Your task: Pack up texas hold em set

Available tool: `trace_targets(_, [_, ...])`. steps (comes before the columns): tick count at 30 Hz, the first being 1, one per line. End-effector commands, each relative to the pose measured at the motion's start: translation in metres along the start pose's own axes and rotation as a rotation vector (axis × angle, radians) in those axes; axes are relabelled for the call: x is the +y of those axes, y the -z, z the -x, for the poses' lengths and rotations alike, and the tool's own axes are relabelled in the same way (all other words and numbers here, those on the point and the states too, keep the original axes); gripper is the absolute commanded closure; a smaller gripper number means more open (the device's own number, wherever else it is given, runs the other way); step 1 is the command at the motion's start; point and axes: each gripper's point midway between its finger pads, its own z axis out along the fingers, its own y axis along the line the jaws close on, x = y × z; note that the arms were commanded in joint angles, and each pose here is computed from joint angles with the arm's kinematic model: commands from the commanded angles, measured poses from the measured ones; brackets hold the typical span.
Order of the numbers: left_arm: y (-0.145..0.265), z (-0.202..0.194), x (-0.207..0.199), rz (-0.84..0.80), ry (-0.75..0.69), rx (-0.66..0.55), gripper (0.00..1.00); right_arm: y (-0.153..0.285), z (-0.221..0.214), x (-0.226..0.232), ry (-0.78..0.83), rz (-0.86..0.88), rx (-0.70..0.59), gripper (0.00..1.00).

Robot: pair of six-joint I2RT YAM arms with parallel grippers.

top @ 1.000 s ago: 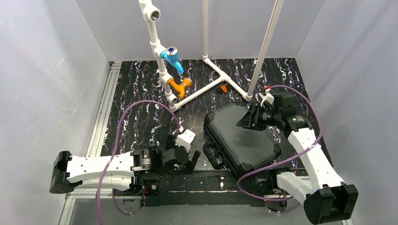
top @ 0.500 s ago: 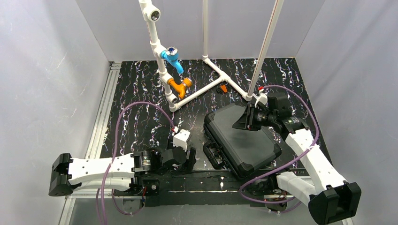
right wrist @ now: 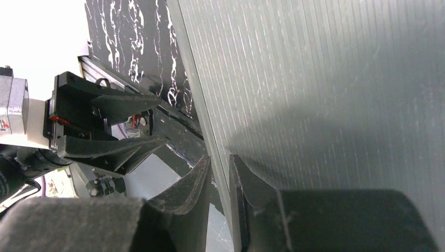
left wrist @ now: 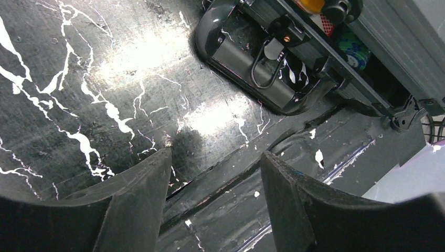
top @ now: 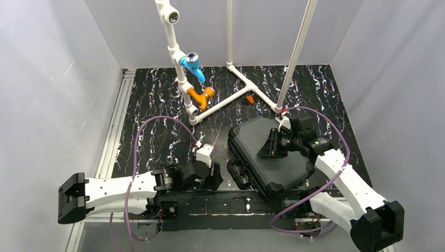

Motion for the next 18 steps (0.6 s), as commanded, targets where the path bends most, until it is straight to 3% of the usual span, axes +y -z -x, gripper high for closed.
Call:
trace_targets(1, [-0.007, -0.001, -0.002, -0.016, 0.019, 0.002, 0.4, -0.004, -0.004, 0.004, -0.001, 0.017, -0.02, 0.74])
trace_targets(9, [-0.017, -0.004, -0.005, -0.025, -0.002, 0.02, 0.48, -0.019, -0.019, -0.017, -0.021, -0.044, 0.008, 0.74])
trace_targets(18, [-0.025, -0.006, -0.007, -0.024, -0.019, 0.031, 0.49, -0.032, -0.041, -0.052, -0.07, -0.13, 0.031, 0.75])
